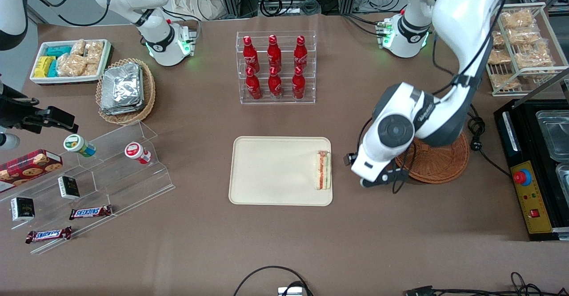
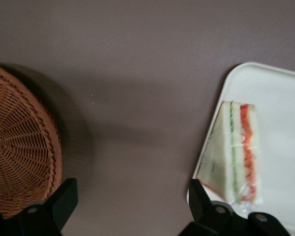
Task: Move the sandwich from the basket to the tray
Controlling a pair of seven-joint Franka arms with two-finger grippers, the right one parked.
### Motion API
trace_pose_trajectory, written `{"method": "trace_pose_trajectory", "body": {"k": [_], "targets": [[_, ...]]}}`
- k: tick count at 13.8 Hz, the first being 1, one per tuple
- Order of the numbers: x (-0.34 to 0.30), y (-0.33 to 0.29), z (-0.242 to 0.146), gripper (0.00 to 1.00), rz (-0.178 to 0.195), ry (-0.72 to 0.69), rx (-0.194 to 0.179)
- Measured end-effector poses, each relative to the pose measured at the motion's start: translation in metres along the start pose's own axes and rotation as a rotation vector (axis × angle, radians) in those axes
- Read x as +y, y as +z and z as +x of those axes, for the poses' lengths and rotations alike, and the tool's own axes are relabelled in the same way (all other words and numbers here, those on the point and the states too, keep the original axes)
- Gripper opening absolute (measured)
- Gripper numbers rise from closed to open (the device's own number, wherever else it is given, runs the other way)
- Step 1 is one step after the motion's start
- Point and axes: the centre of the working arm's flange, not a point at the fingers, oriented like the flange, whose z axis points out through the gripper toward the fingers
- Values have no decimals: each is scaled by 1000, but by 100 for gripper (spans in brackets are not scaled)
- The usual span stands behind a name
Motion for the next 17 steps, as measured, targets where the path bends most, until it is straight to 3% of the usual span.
{"method": "trace_pose_trajectory", "body": {"k": [2, 5, 7, 10, 14, 17], "targets": [[-23, 10, -38, 100, 23, 8, 39], [-58, -2, -51, 100, 65, -2, 51], [-91, -16, -37, 100, 87, 30, 8], [-143, -53, -7, 100, 55, 83, -67], [-187, -91, 15, 100, 51, 148, -109], [-197, -105, 23, 100, 39, 223, -105]]}}
